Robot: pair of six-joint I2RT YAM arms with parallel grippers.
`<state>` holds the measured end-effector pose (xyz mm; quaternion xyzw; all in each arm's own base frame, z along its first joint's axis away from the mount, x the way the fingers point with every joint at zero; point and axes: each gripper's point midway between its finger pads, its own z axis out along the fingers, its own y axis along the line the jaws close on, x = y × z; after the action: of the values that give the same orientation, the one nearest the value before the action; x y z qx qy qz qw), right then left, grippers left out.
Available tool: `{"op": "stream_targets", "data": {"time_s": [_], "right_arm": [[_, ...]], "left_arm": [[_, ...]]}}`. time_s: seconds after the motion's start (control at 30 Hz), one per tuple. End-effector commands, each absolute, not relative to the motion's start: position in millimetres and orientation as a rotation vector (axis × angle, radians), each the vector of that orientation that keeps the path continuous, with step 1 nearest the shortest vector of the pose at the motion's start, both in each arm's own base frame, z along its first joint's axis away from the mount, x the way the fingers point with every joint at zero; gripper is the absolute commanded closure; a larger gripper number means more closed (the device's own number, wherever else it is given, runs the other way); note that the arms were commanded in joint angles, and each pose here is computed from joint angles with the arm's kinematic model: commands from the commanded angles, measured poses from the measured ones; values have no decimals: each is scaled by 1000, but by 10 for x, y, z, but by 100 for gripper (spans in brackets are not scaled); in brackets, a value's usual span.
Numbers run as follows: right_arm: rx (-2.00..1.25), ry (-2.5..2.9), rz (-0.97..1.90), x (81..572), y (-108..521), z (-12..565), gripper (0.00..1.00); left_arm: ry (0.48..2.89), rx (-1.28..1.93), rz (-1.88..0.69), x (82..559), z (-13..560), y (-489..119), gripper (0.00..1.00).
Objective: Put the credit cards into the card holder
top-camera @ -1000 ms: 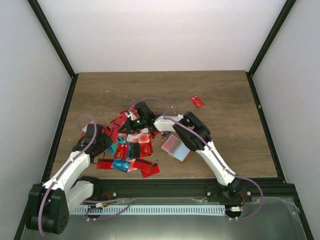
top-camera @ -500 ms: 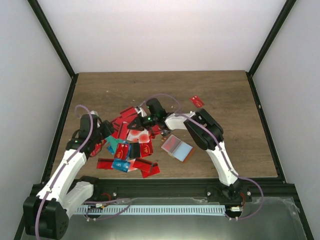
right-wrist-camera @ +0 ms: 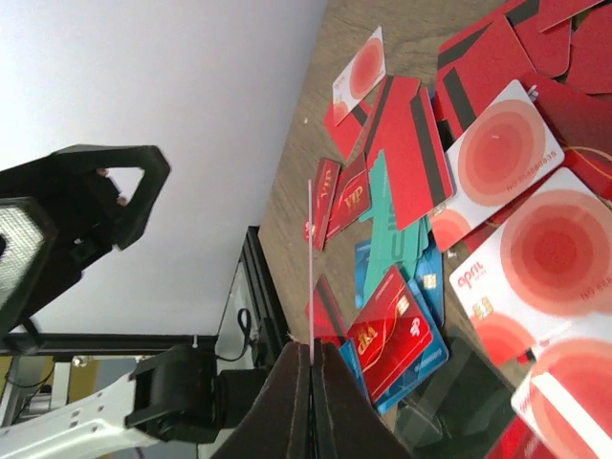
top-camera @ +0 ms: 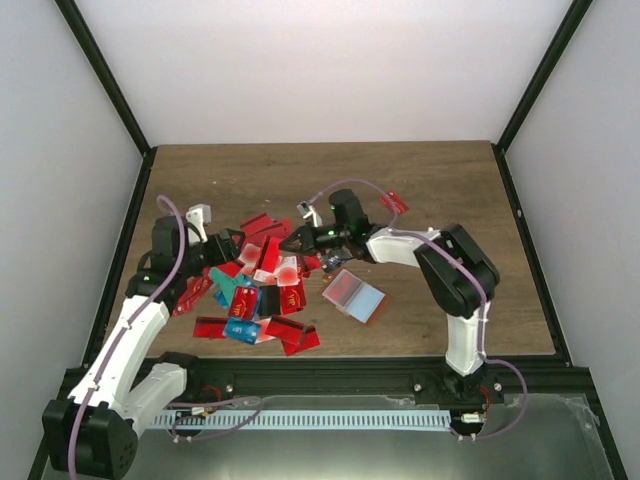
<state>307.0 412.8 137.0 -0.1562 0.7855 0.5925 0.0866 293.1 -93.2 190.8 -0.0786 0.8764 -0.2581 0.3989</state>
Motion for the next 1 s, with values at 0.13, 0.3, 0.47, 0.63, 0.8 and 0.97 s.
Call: {"op": "stream_targets", "data": {"time_s": [0.13,0.3,0.47,0.63,0.8,0.97], "right_arm": [[-571,2134,1792,2885,3568,2047,99],[-618,2084,1792,2725,3364,2230,99],[-674,2043,1813,2589,3307,2361,99],[-698,2023,1821,2535,3289,2440,99],[-738,2004,1851,2458,3275,2504,99],[-759,1985,1851,2400,3249,2563,99]], "left_arm": [[2004,159,-1095,2833,2347,-1571,37],[1924,218,-1280,2747,2381,-1741,40],[1872,326,-1433,2580,2432,-1936,45],[1864,394,-1481,2448,2437,-2104,50],[1874,419,-1477,2405,2443,-2179,54],[1900,409,-1435,2436,2400,-2170,58]]}}
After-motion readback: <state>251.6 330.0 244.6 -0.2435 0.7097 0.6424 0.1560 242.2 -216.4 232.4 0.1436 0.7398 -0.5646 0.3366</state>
